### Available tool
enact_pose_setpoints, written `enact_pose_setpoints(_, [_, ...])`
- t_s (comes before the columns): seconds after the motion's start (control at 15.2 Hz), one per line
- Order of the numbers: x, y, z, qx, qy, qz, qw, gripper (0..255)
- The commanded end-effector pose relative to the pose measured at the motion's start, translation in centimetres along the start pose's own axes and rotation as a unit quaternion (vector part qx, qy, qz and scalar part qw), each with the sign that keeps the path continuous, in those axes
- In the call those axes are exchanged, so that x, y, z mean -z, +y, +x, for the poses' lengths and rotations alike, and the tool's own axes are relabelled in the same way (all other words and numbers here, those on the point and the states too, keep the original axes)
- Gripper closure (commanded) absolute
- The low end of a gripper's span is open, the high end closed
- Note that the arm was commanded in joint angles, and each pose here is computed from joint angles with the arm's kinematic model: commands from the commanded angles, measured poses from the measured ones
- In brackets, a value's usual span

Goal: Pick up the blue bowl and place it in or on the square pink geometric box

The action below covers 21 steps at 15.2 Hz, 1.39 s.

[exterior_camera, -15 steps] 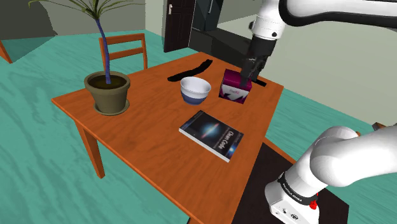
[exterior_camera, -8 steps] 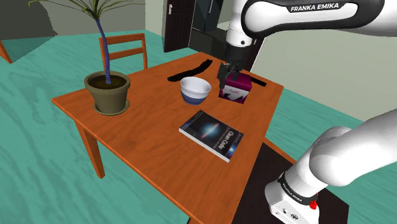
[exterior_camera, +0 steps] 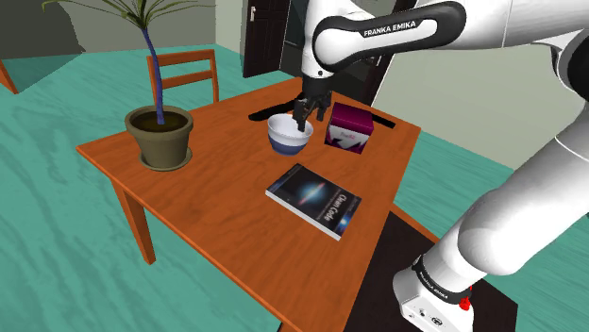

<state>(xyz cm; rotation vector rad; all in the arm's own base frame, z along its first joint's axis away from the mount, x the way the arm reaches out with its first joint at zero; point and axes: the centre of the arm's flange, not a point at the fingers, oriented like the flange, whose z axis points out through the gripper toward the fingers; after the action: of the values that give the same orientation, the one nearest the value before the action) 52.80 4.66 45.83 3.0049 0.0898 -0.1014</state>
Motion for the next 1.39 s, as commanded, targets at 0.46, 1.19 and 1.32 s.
enact_pose_setpoints(0.46, [-5.6,-0.4,10.4,-0.010,-0.005,-0.026,0.9996,0])
enact_pose_setpoints(1.19, [-11.5,0.0,17.6,-0.016,-0.008,-0.043,0.9989,0])
enact_pose_setpoints(1.32, [-12.6,0.1,17.6,-0.016,-0.008,-0.043,0.9989,0])
